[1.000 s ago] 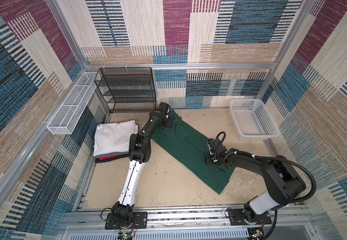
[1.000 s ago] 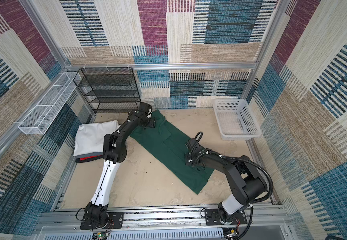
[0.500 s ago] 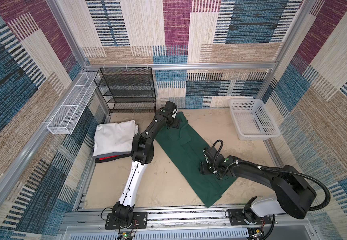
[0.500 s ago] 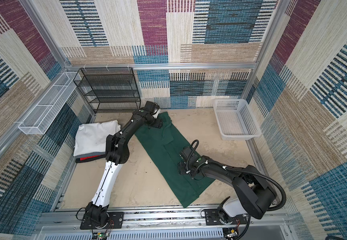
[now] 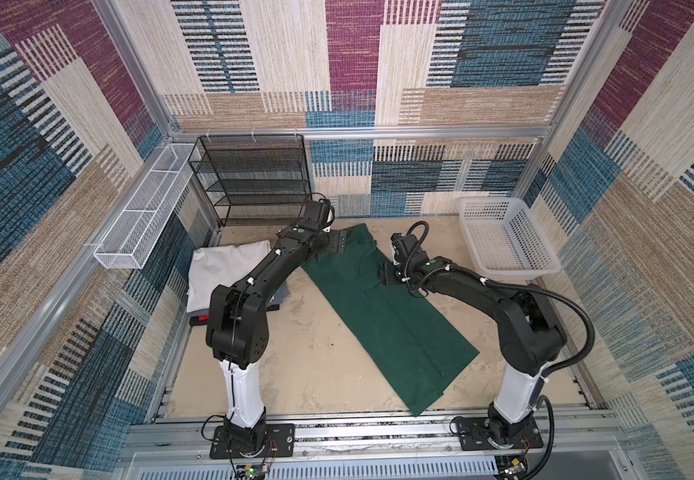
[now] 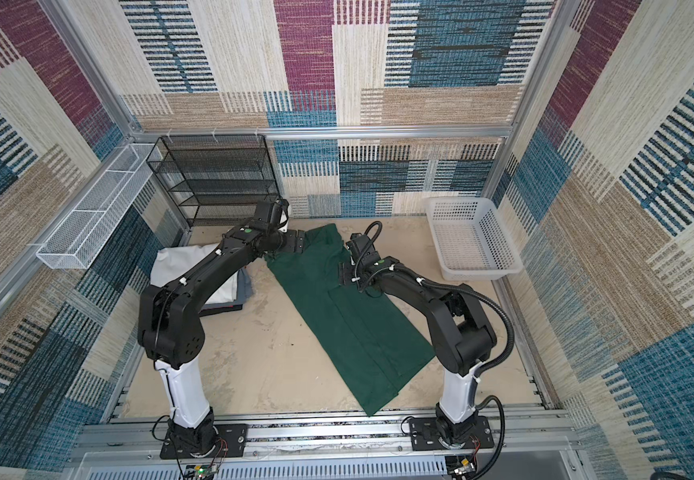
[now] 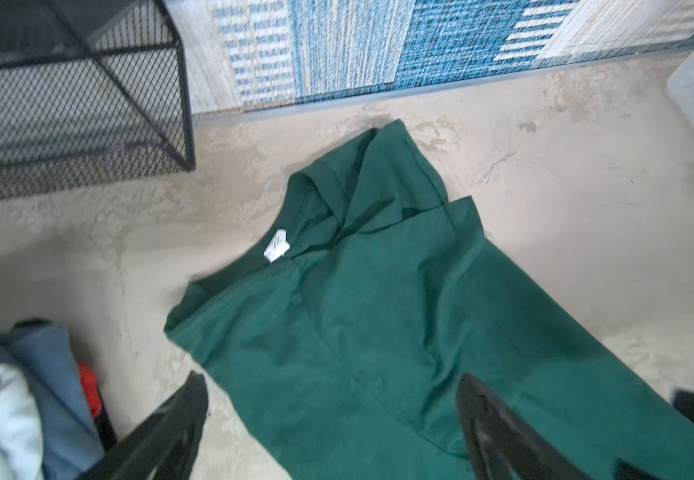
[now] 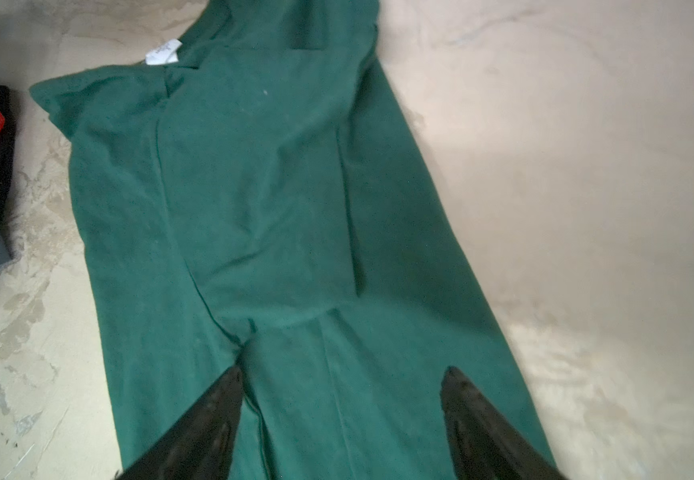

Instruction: Fold and stack the t-shirts

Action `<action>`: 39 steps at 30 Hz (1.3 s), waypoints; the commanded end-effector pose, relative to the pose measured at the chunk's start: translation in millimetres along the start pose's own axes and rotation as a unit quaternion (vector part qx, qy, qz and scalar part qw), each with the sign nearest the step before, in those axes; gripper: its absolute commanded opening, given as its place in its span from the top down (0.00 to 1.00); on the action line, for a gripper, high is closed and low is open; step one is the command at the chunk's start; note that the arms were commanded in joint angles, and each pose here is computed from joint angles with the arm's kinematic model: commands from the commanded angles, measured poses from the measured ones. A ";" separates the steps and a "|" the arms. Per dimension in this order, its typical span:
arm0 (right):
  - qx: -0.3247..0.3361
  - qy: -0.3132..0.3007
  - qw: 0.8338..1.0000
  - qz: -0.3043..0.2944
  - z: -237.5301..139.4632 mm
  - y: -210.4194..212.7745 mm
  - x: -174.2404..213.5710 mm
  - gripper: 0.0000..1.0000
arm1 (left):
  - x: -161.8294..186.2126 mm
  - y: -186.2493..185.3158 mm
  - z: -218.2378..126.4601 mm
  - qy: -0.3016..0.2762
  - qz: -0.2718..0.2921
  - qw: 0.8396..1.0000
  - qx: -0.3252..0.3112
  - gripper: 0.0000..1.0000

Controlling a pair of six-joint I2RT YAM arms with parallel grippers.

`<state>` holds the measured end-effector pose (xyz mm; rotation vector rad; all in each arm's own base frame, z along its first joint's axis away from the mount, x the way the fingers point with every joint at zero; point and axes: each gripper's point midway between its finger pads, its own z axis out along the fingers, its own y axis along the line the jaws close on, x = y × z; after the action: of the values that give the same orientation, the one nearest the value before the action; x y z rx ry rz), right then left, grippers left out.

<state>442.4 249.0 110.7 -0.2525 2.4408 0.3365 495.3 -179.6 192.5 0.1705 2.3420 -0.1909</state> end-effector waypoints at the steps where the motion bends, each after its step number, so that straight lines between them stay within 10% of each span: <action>1: 0.002 -0.001 0.998 -0.069 22.9 2.7 -11.5 0.30 | 16.1 -1.4 -19.5 -0.029 -0.065 0.997 0.012 0.08; 18: -0.018 0.037 0.994 -0.100 112.8 5.1 -3.4 0.40 | 182.8 -87.0 5.2 0.105 -0.019 0.992 0.067 0.16; 39: 0.095 0.056 0.990 0.084 112.3 -102.5 3.0 0.48 | 177.8 -91.8 28.5 0.126 0.006 0.991 0.050 0.15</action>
<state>560.5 214.5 33.4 -0.1279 2.4399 0.2562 373.1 -263.2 51.3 0.2420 2.5815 -0.3136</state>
